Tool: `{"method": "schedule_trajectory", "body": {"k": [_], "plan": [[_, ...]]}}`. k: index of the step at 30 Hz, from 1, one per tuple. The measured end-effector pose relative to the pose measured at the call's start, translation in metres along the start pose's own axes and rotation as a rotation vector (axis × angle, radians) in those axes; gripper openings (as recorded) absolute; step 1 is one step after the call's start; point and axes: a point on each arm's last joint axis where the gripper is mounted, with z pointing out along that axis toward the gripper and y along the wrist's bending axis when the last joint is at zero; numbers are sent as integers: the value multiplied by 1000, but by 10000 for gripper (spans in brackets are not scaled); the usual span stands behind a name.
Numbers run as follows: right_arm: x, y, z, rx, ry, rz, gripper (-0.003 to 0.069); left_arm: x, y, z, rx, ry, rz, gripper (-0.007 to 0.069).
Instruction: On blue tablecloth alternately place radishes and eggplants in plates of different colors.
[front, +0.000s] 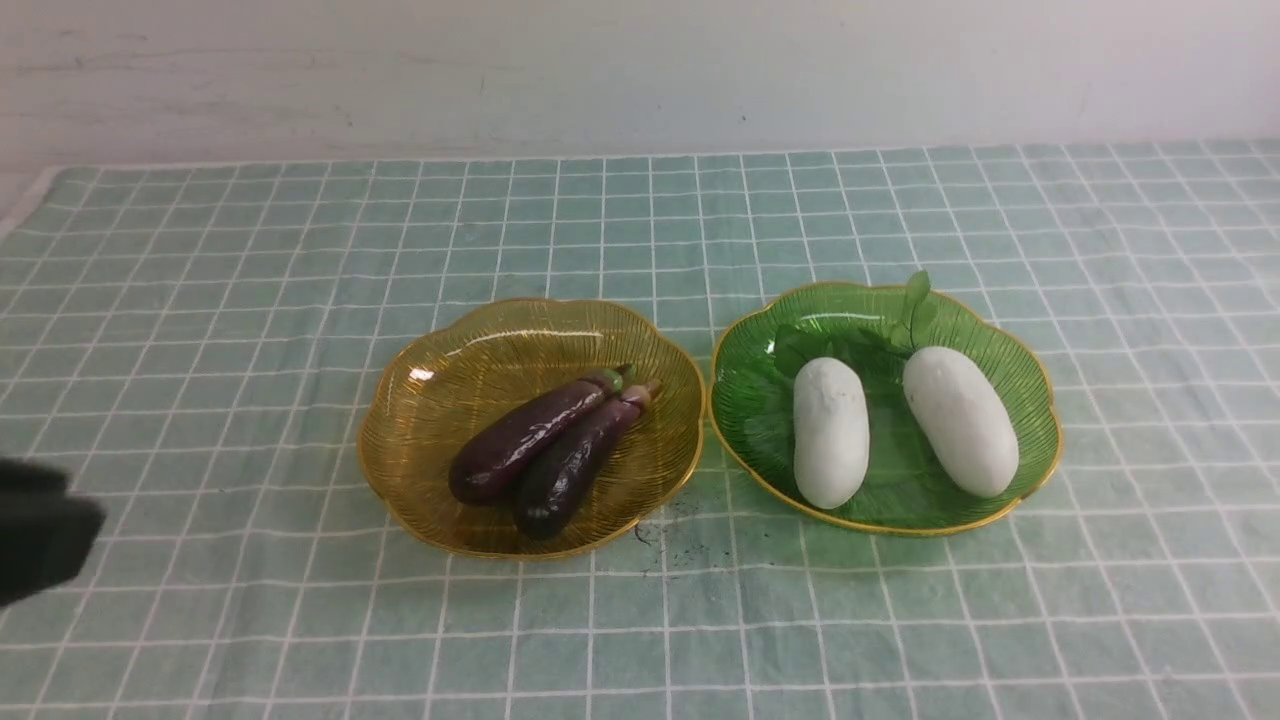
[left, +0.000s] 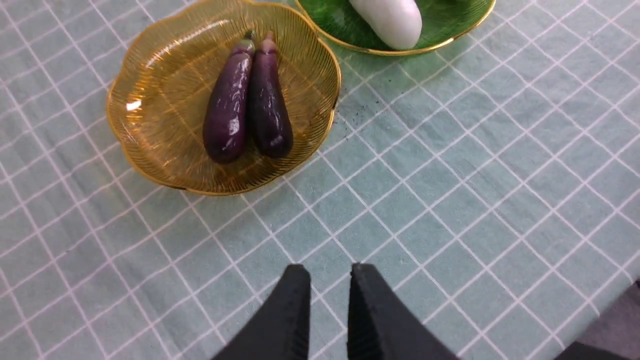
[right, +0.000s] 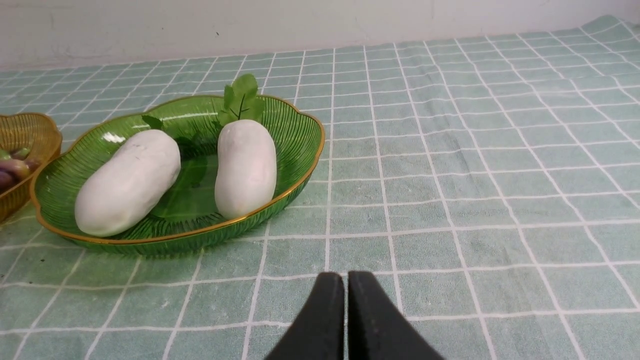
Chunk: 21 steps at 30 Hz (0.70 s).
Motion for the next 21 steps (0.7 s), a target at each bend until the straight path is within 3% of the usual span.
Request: {"method": "schedule_trajectory", "body": {"k": [5,11,15,21], "plan": [[0,0,0,0,0,0,2,40,-9,-23,-85,-415,-34,99],[0,0,0,0,0,0,2,74,-8,-18,-187,-952,-83,99],[0,0,0,0,0,0,2,89,-5,-2,-207,-1086,-125,99],[0,0,0,0,0,0,2,107,-1,34,-209,-1016,-151,99]]}}
